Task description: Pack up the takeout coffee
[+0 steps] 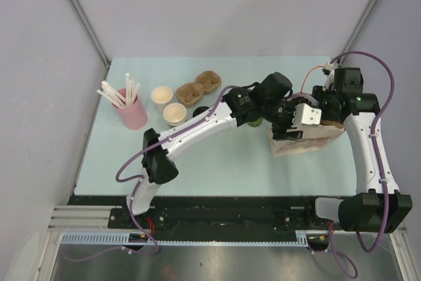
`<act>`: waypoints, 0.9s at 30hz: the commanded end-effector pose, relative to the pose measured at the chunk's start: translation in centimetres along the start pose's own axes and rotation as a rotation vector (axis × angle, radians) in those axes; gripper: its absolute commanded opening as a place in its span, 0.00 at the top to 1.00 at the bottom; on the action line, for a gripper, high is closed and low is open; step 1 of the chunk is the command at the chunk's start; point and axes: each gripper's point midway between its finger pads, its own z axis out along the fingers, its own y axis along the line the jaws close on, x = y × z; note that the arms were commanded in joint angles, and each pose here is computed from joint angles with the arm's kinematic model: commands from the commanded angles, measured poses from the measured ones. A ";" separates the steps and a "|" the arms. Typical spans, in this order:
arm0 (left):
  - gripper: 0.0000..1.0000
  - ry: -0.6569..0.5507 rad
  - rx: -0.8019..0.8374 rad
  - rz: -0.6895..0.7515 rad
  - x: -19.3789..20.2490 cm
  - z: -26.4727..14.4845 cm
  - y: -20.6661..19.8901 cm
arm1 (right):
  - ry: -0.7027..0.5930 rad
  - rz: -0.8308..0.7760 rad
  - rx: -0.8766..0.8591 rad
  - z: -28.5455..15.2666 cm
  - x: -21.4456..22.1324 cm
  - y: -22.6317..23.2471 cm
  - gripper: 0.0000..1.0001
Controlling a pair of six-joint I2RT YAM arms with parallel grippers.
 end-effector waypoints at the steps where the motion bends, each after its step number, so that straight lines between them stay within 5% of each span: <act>1: 0.27 0.045 -0.024 0.038 0.9 0.5 0.1 | 0.053 0.017 -0.008 -0.7 1.6 0.3 0.89; 8: 0.46 0.064 0.005 0.059 1.5 0.0 -1.3 | 0.059 0.016 0.001 -0.4 1.6 0.1 0.90; 19: 0.33 0.036 -0.003 0.091 -0.1 -2.2 -1.8 | 0.055 0.026 0.035 -0.1 1.4 -0.9 0.90; 27: 0.46 0.046 0.005 0.087 0.4 -2.2 -2.2 | 0.060 0.026 0.025 0.4 1.2 -0.4 0.90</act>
